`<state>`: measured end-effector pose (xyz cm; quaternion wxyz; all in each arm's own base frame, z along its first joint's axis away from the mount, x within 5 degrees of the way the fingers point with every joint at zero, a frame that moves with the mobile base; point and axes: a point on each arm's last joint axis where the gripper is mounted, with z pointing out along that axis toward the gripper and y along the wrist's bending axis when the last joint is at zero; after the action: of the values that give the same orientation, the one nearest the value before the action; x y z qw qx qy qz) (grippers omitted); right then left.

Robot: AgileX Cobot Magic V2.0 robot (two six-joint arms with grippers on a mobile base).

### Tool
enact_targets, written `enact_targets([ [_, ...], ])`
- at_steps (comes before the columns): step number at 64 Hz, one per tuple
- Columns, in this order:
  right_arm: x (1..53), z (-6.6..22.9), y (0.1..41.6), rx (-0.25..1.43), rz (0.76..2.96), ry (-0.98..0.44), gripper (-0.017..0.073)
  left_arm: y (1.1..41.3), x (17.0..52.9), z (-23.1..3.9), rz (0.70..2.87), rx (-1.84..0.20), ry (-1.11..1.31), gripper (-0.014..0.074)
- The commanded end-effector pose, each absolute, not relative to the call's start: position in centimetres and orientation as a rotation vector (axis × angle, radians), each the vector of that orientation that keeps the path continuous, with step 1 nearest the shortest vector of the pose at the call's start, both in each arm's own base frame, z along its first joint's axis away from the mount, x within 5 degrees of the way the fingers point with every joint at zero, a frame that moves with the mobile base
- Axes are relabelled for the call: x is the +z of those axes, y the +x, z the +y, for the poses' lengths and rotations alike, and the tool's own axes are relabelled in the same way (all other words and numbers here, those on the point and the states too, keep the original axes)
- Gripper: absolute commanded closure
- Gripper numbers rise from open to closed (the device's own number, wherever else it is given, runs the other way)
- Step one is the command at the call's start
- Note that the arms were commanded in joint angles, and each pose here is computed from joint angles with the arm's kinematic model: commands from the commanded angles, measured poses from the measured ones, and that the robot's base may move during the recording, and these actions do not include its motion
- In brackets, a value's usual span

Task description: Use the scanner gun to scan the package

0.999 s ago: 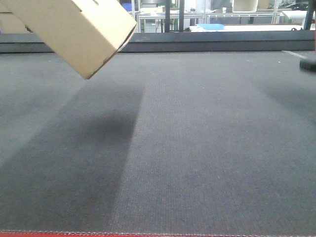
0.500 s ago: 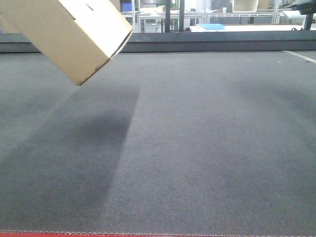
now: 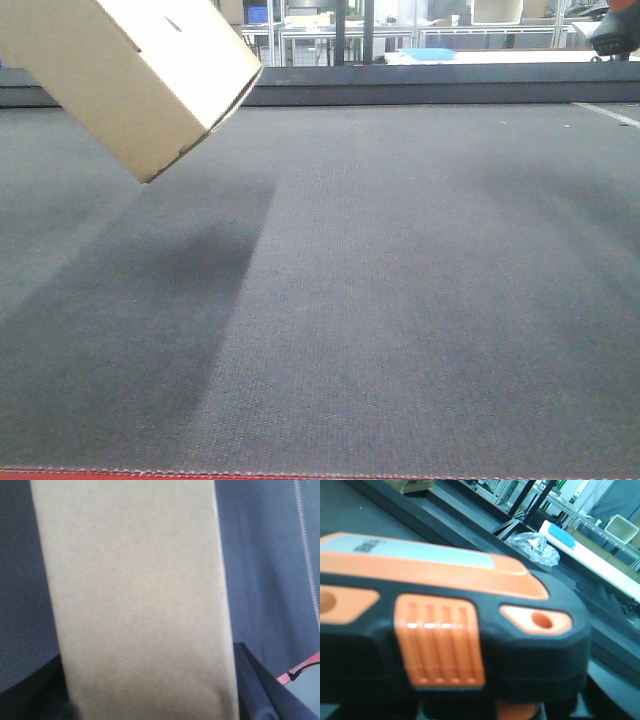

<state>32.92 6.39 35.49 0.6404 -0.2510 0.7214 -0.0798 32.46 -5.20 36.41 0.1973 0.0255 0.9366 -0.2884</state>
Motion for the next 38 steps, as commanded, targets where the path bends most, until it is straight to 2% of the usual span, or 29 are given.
enact_targets([
  [1,37.3,6.6,33.3,-0.186,1.538,-0.571,0.0716,32.1,36.9,-5.7,2.602,-0.825,0.092,0.0705],
  [14,37.5,6.8,34.3,-0.187,1.534,-0.57,0.0716,31.8,36.8,-6.8,2.615,-0.814,0.148,0.0705],
  [38,37.3,6.9,34.5,-0.187,1.538,-0.571,0.0716,31.8,36.8,-6.8,2.615,-0.814,0.148,0.0705],
])
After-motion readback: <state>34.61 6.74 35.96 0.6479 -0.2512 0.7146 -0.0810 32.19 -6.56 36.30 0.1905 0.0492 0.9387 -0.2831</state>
